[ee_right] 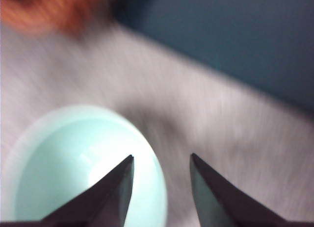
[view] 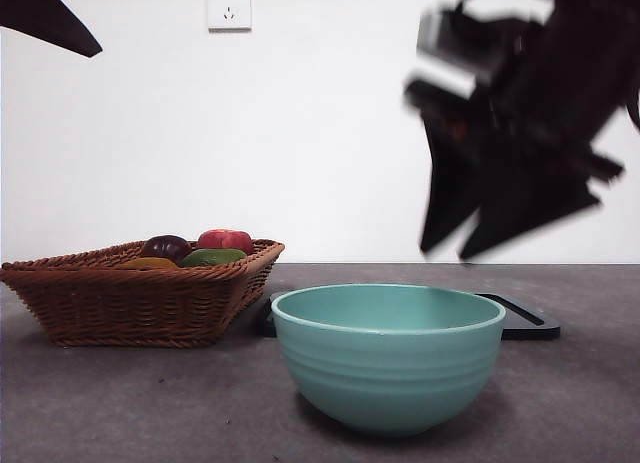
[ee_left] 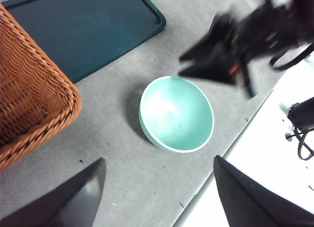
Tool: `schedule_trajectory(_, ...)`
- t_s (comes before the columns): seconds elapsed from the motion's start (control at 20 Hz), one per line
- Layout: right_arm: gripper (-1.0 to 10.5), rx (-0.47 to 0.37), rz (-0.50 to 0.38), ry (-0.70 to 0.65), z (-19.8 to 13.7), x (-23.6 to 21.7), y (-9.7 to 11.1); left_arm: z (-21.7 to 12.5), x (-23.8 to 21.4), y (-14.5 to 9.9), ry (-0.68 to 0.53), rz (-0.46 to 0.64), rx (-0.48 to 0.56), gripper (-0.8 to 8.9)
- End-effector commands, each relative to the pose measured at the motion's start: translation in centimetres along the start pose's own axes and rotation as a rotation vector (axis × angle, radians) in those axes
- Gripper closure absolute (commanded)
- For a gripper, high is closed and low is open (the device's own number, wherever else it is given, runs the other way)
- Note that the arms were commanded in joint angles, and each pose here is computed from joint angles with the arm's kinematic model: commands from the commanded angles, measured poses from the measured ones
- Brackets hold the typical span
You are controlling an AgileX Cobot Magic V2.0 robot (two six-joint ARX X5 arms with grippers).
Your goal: Pick up the wifruite, put it on the bowl, pick up the plate, put it on desk
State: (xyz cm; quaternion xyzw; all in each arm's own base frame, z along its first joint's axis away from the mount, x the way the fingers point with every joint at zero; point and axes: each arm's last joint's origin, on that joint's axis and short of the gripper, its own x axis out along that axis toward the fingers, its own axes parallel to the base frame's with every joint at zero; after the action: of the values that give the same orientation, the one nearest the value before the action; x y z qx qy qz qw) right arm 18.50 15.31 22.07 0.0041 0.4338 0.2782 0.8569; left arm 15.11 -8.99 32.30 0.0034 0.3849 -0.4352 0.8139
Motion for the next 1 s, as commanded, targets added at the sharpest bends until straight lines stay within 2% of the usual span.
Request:
schedule_trajectory(0.05,7.6,-0.002,0.024,-0.068,1.5,-2.0,0.9,0.4,-0.2,-0.2,-0.013,-0.008,0.019,4.71)
schedule_trajectory(0.25,7.6,-0.018,0.065,-0.14,3.2,-6.2,1.8,0.4,-0.2,-0.2,-0.012,-0.008,0.019,4.71)
schedule_trajectory(0.6,7.6,-0.056,0.25,-0.116,2.3,-11.6,2.4,0.4,-0.2,-0.2,-0.012,-0.008,0.019,4.71)
schedule_trajectory(0.75,7.6,-0.053,0.273,-0.036,1.0,-12.5,2.2,0.4,-0.2,-0.2,-0.01,-0.008,0.018,4.71)
schedule_trajectory(0.9,7.6,-0.069,0.26,0.044,0.1,-12.7,2.0,0.4,-0.2,-0.2,-0.007,-0.008,0.016,4.71)
schedule_trajectory(1.0,7.6,-0.077,0.257,0.054,-0.1,-12.7,1.9,0.3,-0.2,-0.2,-0.004,-0.008,0.015,4.71)
